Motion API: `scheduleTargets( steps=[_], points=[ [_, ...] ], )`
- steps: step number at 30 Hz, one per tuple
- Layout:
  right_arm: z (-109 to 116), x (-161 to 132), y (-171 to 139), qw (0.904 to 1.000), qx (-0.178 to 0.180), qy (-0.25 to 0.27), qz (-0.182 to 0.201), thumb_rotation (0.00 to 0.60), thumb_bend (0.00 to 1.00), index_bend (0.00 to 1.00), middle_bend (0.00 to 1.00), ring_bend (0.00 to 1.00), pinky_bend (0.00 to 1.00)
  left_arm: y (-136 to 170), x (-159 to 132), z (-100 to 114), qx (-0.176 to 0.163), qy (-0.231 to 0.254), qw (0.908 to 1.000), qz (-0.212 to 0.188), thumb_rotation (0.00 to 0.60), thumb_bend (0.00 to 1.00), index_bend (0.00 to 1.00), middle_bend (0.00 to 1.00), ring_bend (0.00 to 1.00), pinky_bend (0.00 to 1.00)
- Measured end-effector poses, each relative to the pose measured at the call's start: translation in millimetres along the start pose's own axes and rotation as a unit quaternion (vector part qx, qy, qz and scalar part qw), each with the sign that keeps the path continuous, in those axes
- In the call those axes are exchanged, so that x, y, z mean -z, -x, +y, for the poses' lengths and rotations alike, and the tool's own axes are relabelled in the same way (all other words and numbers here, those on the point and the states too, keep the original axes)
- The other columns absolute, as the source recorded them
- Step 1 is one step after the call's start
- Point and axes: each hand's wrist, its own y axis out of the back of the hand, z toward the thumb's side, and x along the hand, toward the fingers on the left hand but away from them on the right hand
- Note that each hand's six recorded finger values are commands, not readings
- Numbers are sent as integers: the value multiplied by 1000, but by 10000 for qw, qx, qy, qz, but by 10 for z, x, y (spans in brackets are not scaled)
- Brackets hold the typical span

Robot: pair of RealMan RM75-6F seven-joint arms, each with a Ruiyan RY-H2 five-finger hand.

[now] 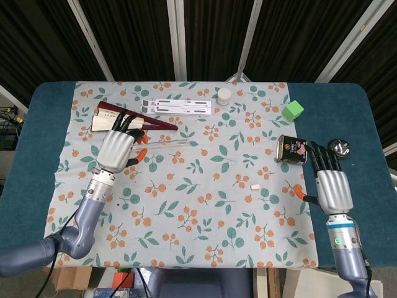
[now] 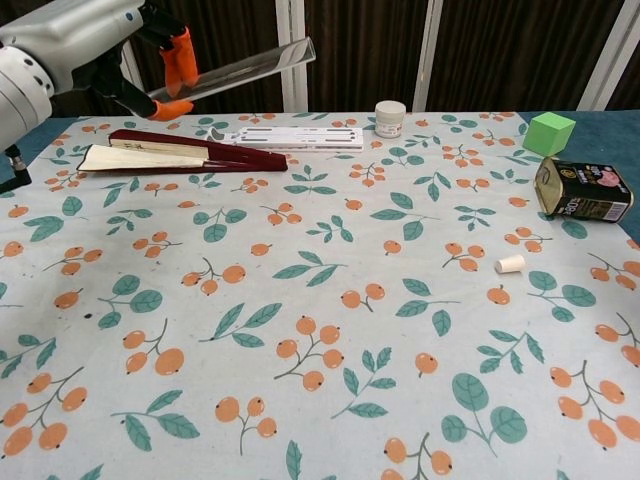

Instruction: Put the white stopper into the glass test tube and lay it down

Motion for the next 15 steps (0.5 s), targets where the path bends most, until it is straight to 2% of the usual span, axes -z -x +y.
scheduleTargets(
  steps=[5,10,15],
  points=[
    [-89,-217,208,9999,-147,-8,42,600,242,259,33,0,0,-70,62,89,-176,176,9996,-110,600,601,613,631,133,0],
    [-276,-409,326,9992,-378,-63,92,600,242,314,40,0,0,-111,100,183,-350,273,9989,-175,600,601,613,631,133,0],
    [-491,-466,344,9981,-607,-69,4,600,242,335,43,0,0,-136,144,274,-486,349,9980,-184,600,601,613,631,133,0]
  ],
)
